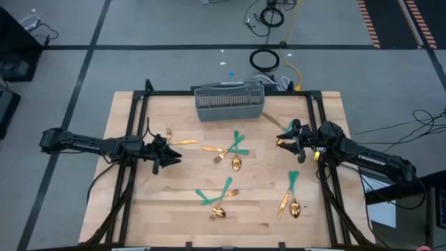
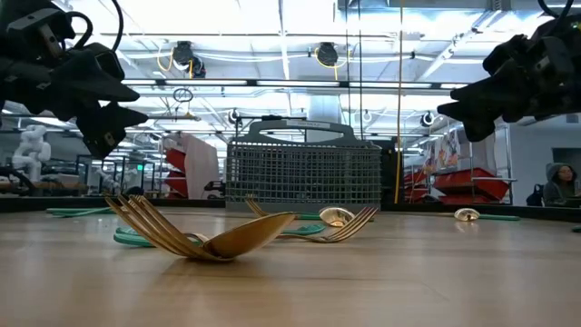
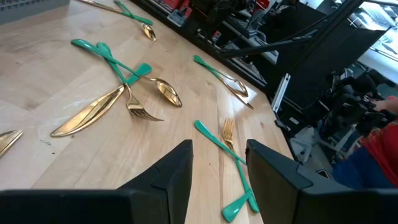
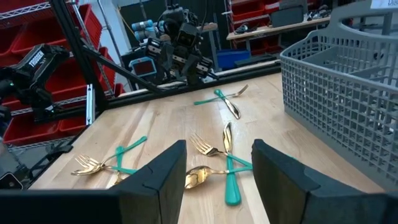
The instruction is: Sort silverware
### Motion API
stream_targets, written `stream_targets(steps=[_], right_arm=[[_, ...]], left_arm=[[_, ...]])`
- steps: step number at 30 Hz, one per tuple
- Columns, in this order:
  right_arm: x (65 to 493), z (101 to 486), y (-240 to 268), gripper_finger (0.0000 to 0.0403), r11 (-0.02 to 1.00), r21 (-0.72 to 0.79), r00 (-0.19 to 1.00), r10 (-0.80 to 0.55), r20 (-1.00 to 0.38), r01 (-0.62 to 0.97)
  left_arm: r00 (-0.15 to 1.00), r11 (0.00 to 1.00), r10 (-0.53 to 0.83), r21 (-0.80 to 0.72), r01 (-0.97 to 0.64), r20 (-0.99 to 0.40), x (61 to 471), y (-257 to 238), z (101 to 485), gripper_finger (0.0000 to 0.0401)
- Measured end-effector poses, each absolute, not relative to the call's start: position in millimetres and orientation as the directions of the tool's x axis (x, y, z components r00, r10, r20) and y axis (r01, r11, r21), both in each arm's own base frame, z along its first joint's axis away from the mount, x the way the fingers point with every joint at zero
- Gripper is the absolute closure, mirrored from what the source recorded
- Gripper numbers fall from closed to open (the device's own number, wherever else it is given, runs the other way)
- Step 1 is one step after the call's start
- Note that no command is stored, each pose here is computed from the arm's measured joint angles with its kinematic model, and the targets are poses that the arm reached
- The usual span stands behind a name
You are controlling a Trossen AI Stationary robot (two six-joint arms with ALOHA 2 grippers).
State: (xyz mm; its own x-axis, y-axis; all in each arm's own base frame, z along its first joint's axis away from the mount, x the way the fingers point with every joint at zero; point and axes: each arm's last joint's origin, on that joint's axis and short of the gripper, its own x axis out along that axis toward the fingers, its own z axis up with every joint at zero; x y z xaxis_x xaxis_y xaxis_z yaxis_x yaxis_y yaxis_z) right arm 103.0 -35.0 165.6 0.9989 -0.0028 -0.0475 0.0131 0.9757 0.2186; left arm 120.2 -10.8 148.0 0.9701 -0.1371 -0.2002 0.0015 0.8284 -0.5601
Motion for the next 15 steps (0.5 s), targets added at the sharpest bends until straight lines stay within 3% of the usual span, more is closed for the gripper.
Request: stream_targets(steps=[6, 15], right_arm=[[103, 166, -37, 0.0234, 0.950, 0.305, 0.997, -0.064, -0.044, 0.074], [103, 168, -39, 0.0234, 0.858, 0.498, 0.991, -0.131, -0.029, 0.128]], left_arm=[[0.977, 0.838, -0.081, -0.544, -0.040, -0.197, 120, -9, 148, 0.0247], [0.937, 0.793, 0.347, -0.519, -0.320, -0.047, 120, 3, 162, 0.0247]])
